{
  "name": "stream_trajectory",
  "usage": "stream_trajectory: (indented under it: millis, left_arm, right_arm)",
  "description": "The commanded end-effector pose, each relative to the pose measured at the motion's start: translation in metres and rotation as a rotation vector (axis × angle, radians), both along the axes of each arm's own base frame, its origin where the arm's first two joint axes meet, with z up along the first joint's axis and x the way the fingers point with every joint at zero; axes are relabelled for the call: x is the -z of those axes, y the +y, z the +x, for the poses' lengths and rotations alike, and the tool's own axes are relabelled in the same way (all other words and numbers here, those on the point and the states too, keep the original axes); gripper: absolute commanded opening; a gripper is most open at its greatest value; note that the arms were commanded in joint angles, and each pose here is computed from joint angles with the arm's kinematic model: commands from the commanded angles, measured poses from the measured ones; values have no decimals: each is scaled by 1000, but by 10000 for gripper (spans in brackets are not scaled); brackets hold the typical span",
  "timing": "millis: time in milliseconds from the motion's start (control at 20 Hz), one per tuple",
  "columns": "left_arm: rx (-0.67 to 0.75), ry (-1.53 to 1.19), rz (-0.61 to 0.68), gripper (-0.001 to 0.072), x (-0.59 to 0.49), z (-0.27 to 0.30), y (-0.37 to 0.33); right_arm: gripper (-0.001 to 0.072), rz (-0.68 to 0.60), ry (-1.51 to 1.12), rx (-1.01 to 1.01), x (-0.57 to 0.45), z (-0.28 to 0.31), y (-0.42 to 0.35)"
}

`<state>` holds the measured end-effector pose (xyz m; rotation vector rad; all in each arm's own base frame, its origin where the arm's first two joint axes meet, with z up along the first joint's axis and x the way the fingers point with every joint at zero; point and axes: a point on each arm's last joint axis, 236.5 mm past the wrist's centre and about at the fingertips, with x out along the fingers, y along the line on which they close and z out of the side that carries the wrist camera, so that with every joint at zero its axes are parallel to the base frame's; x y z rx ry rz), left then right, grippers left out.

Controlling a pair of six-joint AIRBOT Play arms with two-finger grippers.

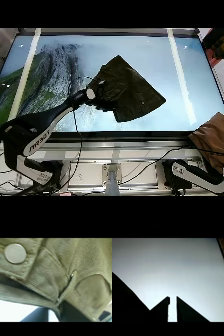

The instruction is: Fold the clothes and pants, and hang the long-sleeved shirts on hangers.

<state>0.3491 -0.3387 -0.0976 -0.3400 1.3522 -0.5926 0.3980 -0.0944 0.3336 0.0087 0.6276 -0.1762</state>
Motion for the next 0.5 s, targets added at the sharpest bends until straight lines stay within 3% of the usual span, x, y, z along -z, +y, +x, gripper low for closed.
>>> stream_trajectory:
  millis: [0,250,450]
  left_arm:
    - [-27,-14,-8,47,1,6,-3]
    - [49,-81,7,46,-19,11,13]
    - [212,-149,243,46,-48,5,94]
  right_arm:
    - [133,5,-1,-4,0,1,1]
    - [133,5,0,-4,0,0,1]
    - [129,25,-8,-26,-1,1,9]
